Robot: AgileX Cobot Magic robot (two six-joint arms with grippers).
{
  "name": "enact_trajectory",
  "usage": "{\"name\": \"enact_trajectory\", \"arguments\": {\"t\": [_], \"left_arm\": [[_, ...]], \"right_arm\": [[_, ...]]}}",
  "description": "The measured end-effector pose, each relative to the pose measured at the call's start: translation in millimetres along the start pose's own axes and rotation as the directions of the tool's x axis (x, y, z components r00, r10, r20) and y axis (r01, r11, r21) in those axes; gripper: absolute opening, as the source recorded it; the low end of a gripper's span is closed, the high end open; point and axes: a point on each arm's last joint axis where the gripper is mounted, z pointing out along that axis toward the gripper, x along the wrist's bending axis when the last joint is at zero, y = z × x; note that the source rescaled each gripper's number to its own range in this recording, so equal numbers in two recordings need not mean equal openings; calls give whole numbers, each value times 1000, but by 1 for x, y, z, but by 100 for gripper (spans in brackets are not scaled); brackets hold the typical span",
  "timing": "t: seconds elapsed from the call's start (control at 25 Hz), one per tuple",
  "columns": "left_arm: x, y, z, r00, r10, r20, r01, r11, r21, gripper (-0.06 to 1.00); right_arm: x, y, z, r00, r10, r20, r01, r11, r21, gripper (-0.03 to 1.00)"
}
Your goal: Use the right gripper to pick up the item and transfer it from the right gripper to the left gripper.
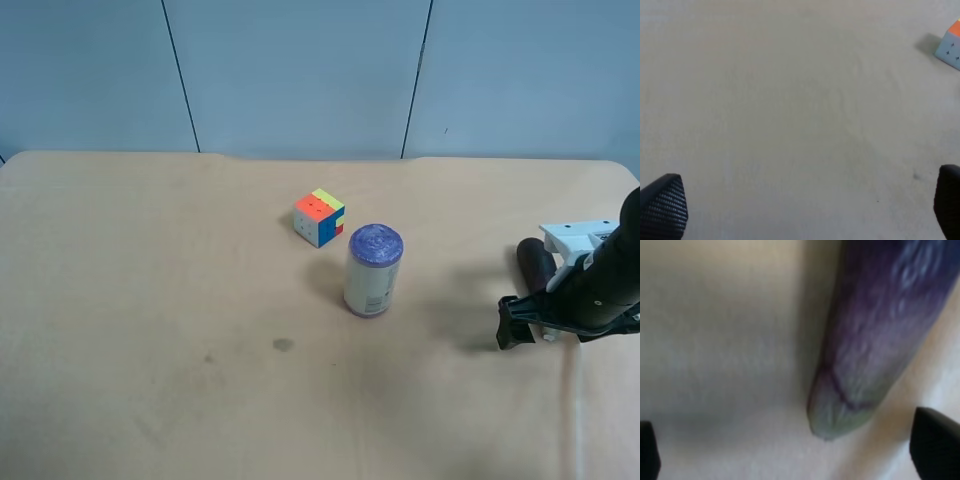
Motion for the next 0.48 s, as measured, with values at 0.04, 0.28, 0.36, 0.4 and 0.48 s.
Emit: {"name": "enact_trajectory", "arguments": {"t": [0.04, 0.28, 0.36, 0.4, 0.48], "left_arm": [[0, 0, 0, 1000, 0, 0, 0, 1000, 0, 100], [0, 0, 0, 1000, 0, 0, 0, 1000, 0, 100], [0, 0, 0, 1000, 0, 0, 0, 1000, 0, 100], [0, 0, 0, 1000, 0, 0, 0, 1000, 0, 100], [0, 0, 0, 1000, 0, 0, 0, 1000, 0, 100]], "right_arm": [[0, 1, 0, 1000, 0, 1, 0, 1000, -8, 97], [-11, 0, 0, 1000, 22, 18, -22, 1000, -13, 96], [-14, 0, 0, 999, 22, 24, -22, 1000, -12, 94], [-15, 0, 0, 1000, 15, 27, -15, 1000, -12, 93], [-16, 0, 0, 999, 11, 31, -11, 1000, -12, 91]]}}
